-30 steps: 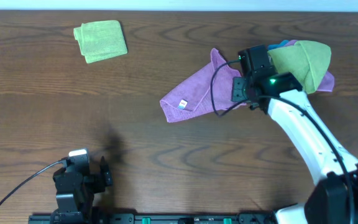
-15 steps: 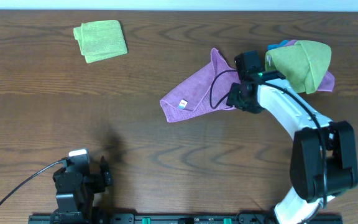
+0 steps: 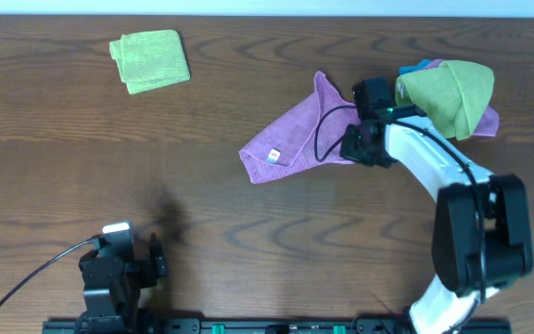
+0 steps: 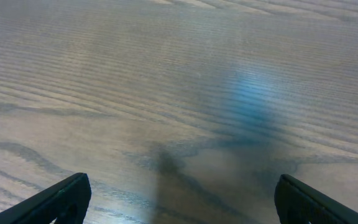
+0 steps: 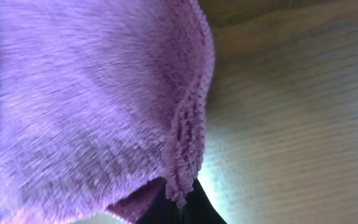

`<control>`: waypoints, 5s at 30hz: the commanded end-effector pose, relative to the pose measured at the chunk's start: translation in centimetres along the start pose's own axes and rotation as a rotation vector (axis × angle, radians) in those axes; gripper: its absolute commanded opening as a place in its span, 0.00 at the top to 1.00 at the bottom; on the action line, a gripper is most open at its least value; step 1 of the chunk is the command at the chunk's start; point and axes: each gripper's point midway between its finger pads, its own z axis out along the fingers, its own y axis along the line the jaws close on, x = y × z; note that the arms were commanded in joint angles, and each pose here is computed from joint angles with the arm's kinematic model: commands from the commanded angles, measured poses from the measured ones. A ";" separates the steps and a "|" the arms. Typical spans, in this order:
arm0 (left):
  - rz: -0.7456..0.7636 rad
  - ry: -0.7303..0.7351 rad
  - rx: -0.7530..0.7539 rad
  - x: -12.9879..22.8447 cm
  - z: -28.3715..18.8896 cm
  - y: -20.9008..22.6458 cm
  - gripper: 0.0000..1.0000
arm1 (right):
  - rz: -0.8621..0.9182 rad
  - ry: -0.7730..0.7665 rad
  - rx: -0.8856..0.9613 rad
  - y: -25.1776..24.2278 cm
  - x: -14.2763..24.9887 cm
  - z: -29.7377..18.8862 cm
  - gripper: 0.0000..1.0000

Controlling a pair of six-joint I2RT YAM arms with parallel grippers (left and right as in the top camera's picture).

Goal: Fold the cloth

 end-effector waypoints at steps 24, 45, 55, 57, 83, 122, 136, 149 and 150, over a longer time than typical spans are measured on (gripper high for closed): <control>0.023 0.070 -0.015 1.9 0.1 0.3 0.05 | -0.106 -0.291 -0.001 -3.6 1.3 -17.5 0.39; 0.023 0.070 -0.015 1.9 0.1 0.3 0.04 | -0.366 -0.095 -0.007 -3.0 4.5 -10.1 0.38; 0.022 0.056 -0.017 1.6 0.1 0.3 0.05 | -0.262 -0.042 0.011 -1.8 3.1 -4.2 0.43; 0.022 0.056 -0.017 1.6 0.1 0.3 0.05 | -0.234 -0.030 0.017 -1.8 3.1 -3.3 0.44; -0.117 0.059 0.552 0.5 -2.4 -9.1 0.05 | 0.037 -0.119 0.064 -2.5 -0.1 0.2 0.70; -0.476 0.533 0.784 -11.7 -2.4 -15.7 0.05 | 0.270 -0.035 0.462 -15.8 13.2 -17.9 0.94; -0.463 0.485 0.791 -12.7 -1.6 -15.9 0.04 | -0.217 -0.018 -0.031 -7.1 12.0 -17.1 0.33; -0.439 0.469 0.779 -12.7 -1.3 -15.7 0.05 | -0.487 0.097 -0.165 -0.7 7.8 -7.4 0.29; -0.439 0.467 0.771 -12.7 -1.2 -15.6 0.04 | -0.498 0.116 -0.173 -0.5 8.0 -6.8 0.28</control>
